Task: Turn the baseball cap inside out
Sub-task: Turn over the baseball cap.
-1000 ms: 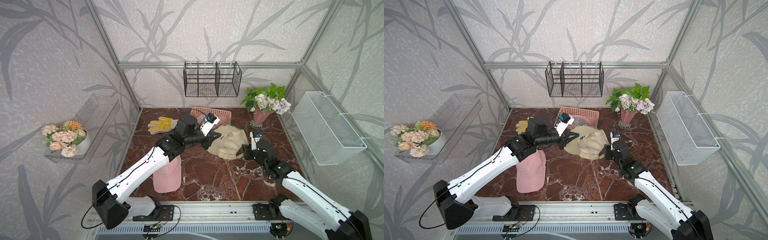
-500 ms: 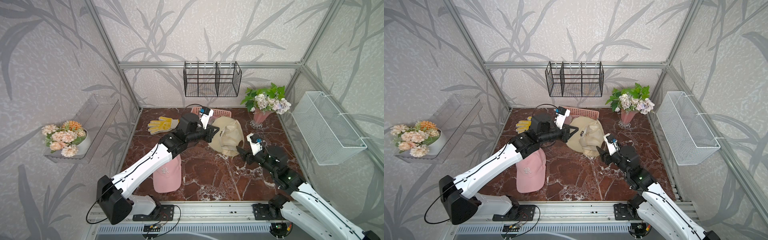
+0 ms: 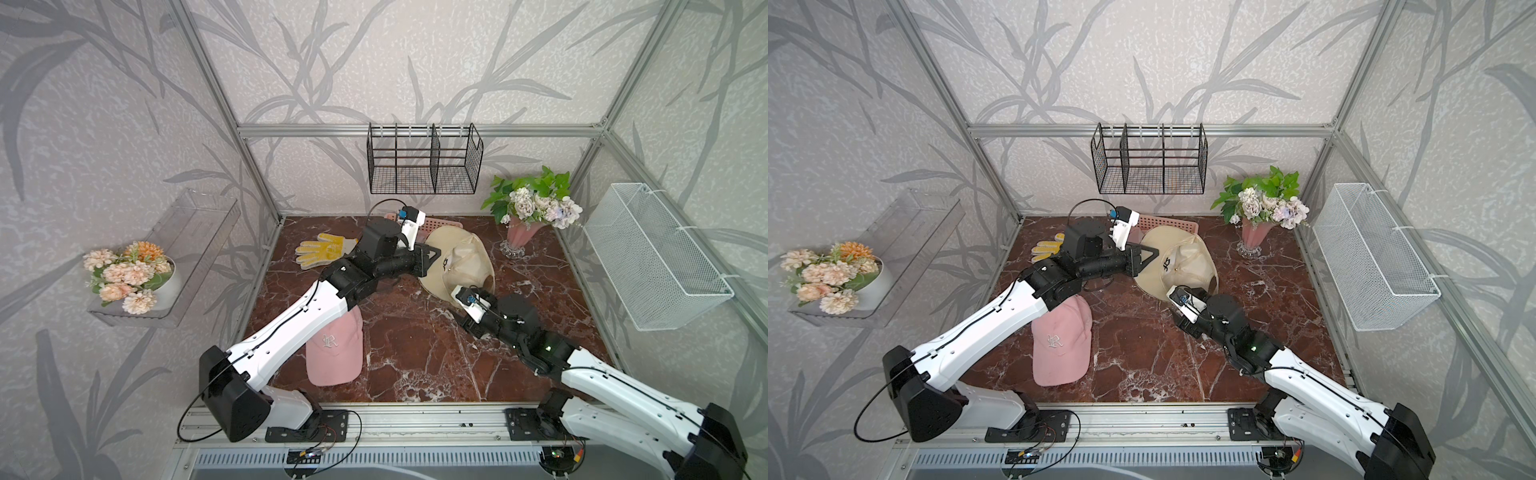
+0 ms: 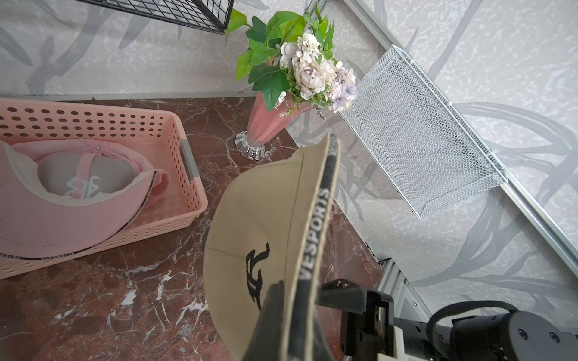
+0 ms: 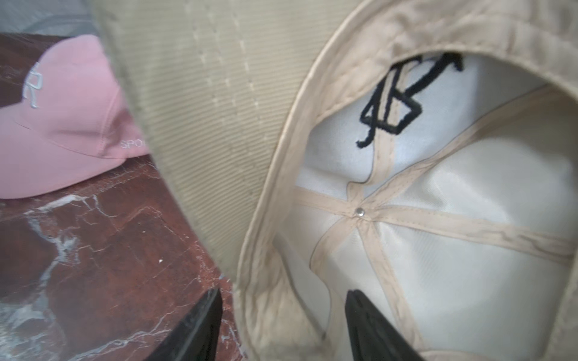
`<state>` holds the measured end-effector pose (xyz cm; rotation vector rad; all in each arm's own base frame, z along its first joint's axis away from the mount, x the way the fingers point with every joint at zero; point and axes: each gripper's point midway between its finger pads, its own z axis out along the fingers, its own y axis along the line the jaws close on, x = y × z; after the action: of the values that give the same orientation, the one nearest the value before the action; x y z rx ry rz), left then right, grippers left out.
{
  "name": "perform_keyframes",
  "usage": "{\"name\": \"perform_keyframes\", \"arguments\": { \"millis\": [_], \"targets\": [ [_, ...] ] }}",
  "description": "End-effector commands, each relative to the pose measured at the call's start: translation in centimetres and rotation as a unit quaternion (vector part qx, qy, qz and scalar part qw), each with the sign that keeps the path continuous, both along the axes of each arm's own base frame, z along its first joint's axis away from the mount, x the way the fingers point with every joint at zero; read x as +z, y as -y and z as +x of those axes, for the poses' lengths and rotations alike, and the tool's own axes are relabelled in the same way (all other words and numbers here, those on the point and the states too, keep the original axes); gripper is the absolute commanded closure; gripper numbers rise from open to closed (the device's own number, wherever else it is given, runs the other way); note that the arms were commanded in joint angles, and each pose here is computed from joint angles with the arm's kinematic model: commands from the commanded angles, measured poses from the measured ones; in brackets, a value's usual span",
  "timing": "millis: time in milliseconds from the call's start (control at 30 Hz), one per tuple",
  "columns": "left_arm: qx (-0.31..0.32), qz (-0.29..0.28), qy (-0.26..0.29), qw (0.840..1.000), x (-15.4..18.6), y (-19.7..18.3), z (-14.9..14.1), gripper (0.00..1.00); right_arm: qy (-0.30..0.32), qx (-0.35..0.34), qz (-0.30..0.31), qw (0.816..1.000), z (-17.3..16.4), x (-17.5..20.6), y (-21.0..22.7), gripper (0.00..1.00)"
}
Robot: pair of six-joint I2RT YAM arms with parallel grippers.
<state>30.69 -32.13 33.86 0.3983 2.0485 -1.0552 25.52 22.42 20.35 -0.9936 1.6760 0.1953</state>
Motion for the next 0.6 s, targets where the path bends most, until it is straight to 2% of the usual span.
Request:
{"name": "perform_keyframes", "arguments": {
  "millis": [0, 133, 233, 300, 433, 567],
  "targets": [
    [-0.014, -0.026, 0.009, 1.0, 2.2, 0.4, -0.3, 1.0, 0.051, -0.01, -0.002, 0.999, 1.3, 2.2, -0.4, 0.41],
    [-0.018, -0.021, 0.018, 0.999, 2.8, 0.3, -0.1, 1.0, 0.018, 0.023, -0.012, 0.999, 0.8, 1.0, -1.6, 0.66],
    [-0.026, -0.019, 0.035, 0.999, 3.6, 0.2, 0.3, 1.0, -0.029, 0.052, -0.004, 0.998, -0.2, 0.0, -2.5, 0.79],
    [-0.04, -0.016, 0.059, 0.997, 4.3, 0.4, 0.4, 1.0, -0.06, 0.078, 0.009, 0.995, -1.3, -0.6, -3.2, 0.82],
    [-0.076, 0.016, 0.124, 0.989, 5.0, 0.7, 0.2, 1.0, -0.123, 0.119, 0.034, 0.985, -3.3, -1.5, -4.0, 0.82],
    [-0.088, 0.047, 0.159, 0.982, 4.9, 0.5, 0.3, 1.0, -0.177, 0.136, 0.055, 0.973, -4.2, -2.0, -4.1, 0.82]
  ]
}}
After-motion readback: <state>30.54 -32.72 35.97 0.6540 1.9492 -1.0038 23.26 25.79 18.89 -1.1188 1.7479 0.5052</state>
